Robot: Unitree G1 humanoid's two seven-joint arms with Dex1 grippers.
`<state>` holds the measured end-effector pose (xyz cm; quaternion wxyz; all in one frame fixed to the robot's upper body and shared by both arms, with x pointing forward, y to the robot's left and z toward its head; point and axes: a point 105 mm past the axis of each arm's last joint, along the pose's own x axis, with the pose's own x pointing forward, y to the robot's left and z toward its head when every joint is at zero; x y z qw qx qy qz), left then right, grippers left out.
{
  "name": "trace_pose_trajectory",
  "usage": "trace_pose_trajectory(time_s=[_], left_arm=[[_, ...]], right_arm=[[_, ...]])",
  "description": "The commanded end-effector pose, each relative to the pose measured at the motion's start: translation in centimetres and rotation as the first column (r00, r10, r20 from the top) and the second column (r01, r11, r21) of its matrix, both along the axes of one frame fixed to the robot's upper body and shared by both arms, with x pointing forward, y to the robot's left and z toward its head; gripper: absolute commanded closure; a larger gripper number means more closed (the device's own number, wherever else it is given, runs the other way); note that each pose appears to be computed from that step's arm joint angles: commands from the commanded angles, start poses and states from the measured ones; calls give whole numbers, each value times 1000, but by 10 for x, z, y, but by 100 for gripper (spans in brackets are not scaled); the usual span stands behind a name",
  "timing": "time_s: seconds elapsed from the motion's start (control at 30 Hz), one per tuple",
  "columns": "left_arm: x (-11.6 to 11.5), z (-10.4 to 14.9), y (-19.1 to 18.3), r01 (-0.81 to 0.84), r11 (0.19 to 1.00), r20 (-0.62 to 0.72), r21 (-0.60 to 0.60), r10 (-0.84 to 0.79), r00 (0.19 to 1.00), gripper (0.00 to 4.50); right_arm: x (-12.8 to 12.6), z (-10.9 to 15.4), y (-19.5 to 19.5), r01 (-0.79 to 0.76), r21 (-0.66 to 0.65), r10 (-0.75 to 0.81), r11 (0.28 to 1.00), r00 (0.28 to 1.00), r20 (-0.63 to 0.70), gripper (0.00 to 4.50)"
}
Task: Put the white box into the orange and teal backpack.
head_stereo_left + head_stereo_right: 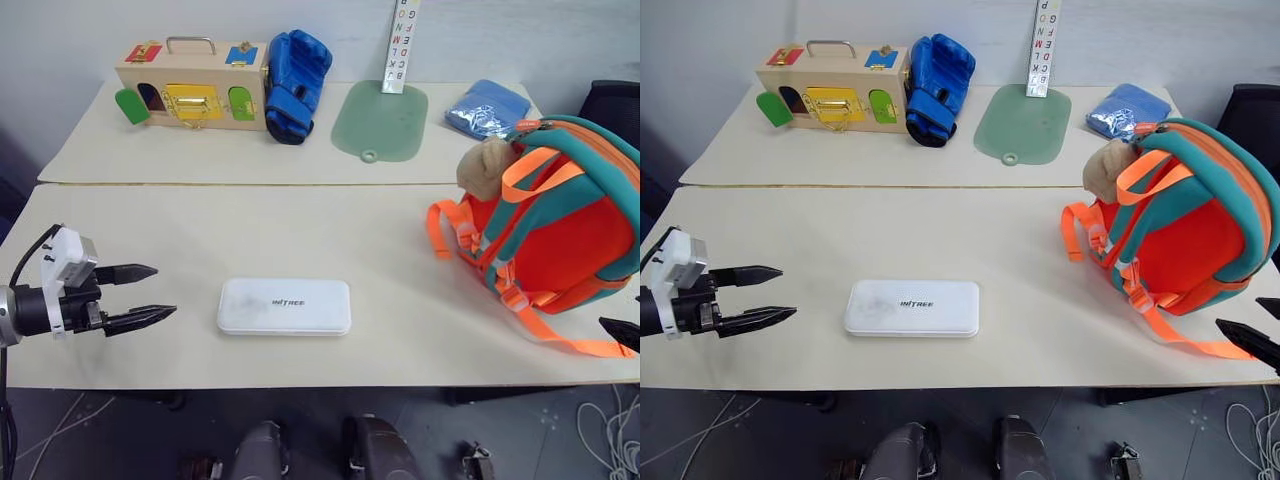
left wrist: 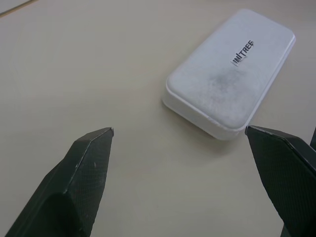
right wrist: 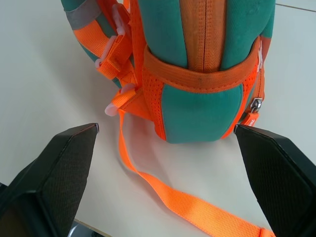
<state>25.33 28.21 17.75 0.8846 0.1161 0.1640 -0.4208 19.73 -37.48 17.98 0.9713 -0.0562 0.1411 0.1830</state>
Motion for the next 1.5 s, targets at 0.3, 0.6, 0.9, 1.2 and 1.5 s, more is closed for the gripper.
trace_pose_trajectory(time_s=[0.3,0.6,0.9,1.2,1.5], left_arm=[[11,16,6,-50,998,90,31,47,995,2],[10,6,3,-38,997,70,65,34,997,0],[-4,-33,-3,9,984,-17,176,-7,1000,254],[26,-56,-55,60,983,27,172,-65,998,449],[42,-66,-85,81,973,29,218,-90,996,449]], right_arm=[[2,6,6,7,8,-7,1000,999,34,0],[-10,7,45,-171,30,171,985,985,-14,37],[-10,-17,150,-546,41,547,837,830,-106,329],[46,-44,200,-609,-113,608,785,792,-44,450],[89,-66,230,-478,-234,498,847,866,32,450]])
